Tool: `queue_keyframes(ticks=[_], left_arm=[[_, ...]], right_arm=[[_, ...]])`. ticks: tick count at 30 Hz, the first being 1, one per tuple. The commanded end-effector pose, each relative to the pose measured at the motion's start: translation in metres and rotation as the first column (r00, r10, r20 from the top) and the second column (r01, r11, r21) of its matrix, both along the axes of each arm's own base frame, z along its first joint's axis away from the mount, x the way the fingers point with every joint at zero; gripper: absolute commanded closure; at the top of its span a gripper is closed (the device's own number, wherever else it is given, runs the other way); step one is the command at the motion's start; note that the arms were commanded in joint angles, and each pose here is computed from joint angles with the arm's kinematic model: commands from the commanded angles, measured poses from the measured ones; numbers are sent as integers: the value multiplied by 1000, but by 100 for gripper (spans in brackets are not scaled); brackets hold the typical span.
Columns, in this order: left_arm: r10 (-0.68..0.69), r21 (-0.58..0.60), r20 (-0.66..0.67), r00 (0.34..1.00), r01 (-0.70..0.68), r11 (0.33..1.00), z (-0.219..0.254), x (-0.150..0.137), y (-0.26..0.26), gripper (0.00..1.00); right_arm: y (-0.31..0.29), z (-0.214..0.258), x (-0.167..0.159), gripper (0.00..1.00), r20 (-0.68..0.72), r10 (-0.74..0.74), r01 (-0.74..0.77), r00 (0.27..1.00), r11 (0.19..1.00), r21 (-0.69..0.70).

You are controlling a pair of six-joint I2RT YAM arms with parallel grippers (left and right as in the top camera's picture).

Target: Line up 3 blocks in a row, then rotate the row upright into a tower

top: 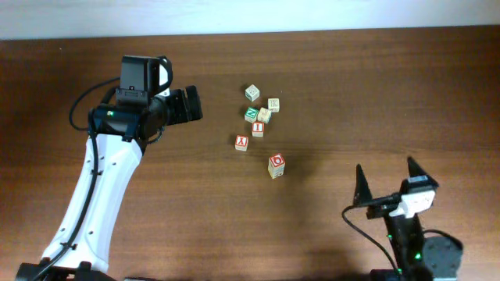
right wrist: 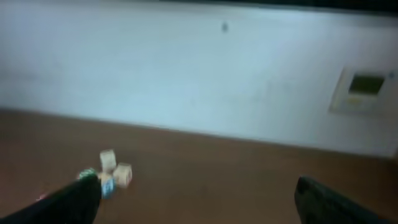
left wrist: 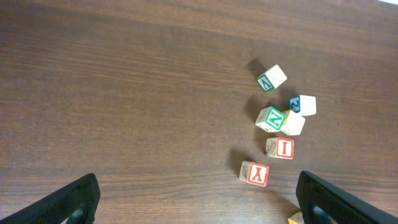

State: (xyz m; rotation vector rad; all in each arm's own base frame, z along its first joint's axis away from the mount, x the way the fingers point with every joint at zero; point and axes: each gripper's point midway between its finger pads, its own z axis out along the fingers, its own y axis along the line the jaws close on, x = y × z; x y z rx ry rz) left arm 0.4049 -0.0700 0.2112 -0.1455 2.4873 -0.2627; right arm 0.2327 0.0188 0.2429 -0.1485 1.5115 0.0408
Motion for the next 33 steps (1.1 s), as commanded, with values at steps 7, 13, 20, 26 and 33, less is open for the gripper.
queue_keyframes(ticks=[7, 13, 20, 26, 33], left_arm=[[0, 14, 9, 1000, 0, 1000, 2, 1, 3, 1], [0, 14, 9, 1000, 0, 1000, 2, 1, 3, 1], [0, 14, 9, 1000, 0, 1000, 2, 1, 3, 1], [35, 74, 51, 998, -39, 997, 14, -16, 18, 1], [-305, 311, 417, 857, 181, 933, 5, -73, 14, 1]], right_arm=[[-1, -83, 12, 2, -113, 0, -1, 994, 1000, -2], [-1, -83, 12, 2, -113, 1, -1, 994, 1000, -2], [-1, -83, 12, 2, -113, 1, -1, 994, 1000, -2], [-1, -83, 12, 2, -113, 1, -1, 994, 1000, -2], [-1, -83, 12, 2, -113, 1, -1, 994, 1000, -2]])
